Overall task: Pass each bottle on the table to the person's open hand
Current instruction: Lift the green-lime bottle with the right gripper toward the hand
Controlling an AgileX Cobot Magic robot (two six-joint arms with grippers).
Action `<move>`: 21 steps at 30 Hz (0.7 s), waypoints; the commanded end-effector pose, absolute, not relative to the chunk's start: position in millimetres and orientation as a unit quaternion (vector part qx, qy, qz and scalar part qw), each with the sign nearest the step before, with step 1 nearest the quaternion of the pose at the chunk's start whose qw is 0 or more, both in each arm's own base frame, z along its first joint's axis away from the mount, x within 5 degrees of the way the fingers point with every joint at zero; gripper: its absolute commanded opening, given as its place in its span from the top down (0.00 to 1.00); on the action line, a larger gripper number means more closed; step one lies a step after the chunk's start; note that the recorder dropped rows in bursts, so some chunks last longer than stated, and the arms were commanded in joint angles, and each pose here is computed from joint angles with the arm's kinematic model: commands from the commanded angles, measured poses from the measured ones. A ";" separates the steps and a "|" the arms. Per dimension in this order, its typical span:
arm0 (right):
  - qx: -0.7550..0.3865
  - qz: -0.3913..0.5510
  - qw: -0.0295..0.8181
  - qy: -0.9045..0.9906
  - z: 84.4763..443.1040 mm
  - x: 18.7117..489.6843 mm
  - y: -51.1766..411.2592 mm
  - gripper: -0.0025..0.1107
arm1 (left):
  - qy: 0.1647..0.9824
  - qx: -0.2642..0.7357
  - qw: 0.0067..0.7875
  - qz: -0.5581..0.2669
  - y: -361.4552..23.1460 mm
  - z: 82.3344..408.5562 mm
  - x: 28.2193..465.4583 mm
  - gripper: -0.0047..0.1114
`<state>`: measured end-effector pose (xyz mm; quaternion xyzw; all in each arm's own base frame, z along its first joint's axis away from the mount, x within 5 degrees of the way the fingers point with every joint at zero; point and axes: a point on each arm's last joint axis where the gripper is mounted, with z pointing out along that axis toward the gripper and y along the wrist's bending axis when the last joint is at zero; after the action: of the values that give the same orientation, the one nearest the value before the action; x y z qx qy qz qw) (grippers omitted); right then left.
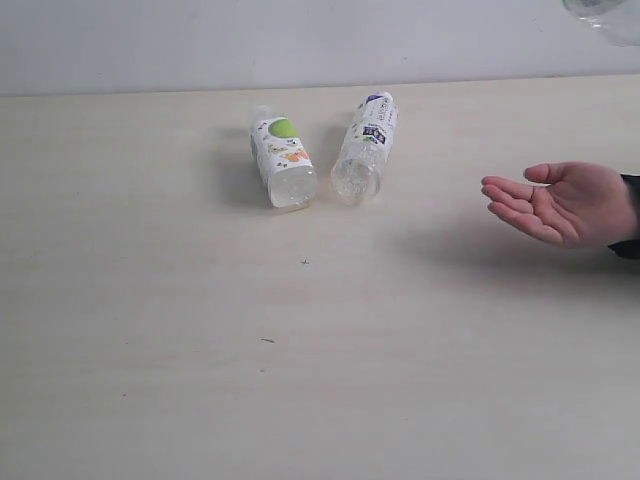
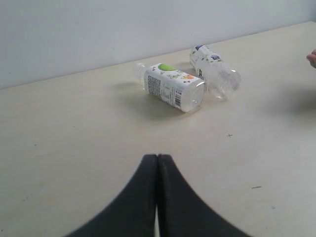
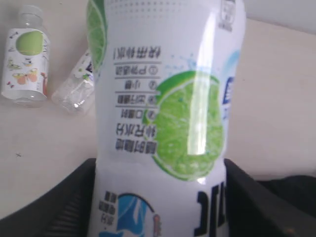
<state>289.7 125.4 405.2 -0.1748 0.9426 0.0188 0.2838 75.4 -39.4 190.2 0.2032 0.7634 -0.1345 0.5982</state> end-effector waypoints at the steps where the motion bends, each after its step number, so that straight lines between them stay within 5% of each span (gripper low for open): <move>1: -0.148 0.012 0.291 0.945 402.1 277.8 103.3 0.98 | 0.763 0.199 0.600 -0.134 -38.7 190.0 75.0 0.96; 21: -0.074 -0.016 0.305 0.949 267.7 265.6 86.6 0.98 | 0.763 0.199 0.600 -0.134 -38.7 190.0 75.0 0.96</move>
<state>262.9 87.5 274.3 -0.0840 0.9551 -0.0188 0.2835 75.4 -39.4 190.2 0.2032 0.7634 -0.1345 0.5982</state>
